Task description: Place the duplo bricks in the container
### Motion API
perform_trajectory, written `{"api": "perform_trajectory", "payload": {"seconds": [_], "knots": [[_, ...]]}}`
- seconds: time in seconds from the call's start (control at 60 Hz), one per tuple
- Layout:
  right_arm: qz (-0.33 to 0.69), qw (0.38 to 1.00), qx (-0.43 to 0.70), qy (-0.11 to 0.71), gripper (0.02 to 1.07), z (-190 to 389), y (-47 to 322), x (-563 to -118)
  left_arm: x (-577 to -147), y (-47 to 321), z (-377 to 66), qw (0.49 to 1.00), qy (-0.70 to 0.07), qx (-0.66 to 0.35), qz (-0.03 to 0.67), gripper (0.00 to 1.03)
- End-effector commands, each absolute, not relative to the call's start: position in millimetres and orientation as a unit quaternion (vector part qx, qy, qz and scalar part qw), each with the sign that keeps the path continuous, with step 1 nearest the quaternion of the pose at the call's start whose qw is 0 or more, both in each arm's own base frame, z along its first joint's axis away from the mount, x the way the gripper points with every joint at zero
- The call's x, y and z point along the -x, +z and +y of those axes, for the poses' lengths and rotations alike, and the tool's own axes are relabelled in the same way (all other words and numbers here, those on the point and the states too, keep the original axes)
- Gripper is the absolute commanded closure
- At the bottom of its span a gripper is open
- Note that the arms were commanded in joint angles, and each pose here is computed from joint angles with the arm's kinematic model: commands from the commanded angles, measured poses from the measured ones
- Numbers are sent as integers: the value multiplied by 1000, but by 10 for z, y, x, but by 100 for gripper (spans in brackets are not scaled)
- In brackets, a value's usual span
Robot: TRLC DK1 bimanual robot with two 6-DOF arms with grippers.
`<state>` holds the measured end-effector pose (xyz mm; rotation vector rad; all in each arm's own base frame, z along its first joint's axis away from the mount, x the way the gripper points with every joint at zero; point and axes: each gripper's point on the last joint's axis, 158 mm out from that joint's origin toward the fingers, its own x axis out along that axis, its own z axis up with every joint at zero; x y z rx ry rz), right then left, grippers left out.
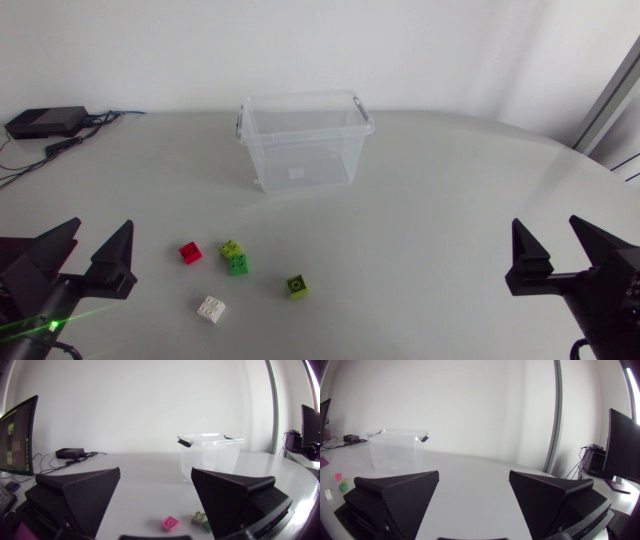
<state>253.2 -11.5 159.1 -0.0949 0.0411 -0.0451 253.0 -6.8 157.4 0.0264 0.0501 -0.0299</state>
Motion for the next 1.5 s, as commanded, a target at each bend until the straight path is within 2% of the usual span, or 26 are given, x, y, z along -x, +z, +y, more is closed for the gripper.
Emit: {"api": "perform_trajectory", "payload": {"seconds": [0.0,0.433,0.633,0.75,0.967,1.267,1.483], "knots": [[30,999,33,-18,6,-92,1482,-2539,-2532,1518,-57,999,-13,-14,27,5],[22,999,33,-21,6,-104,1566,-2532,-2530,1622,-18,1000,-5,-27,12,5],[8,999,33,-15,6,-67,1825,-2510,-2493,1857,-6,1000,-2,-26,1,5],[23,999,33,-11,6,-43,1937,-2554,-2508,1950,-32,1000,-8,-19,17,5],[55,998,32,3,6,52,2070,-2696,-2724,1990,-117,995,-24,-12,91,5],[153,988,10,26,7,320,2048,-3002,-3092,1529,-229,963,-43,-24,266,8],[332,941,31,63,7,684,1616,-3062,-3224,1098,-263,918,-75,-86,380,7]]}}
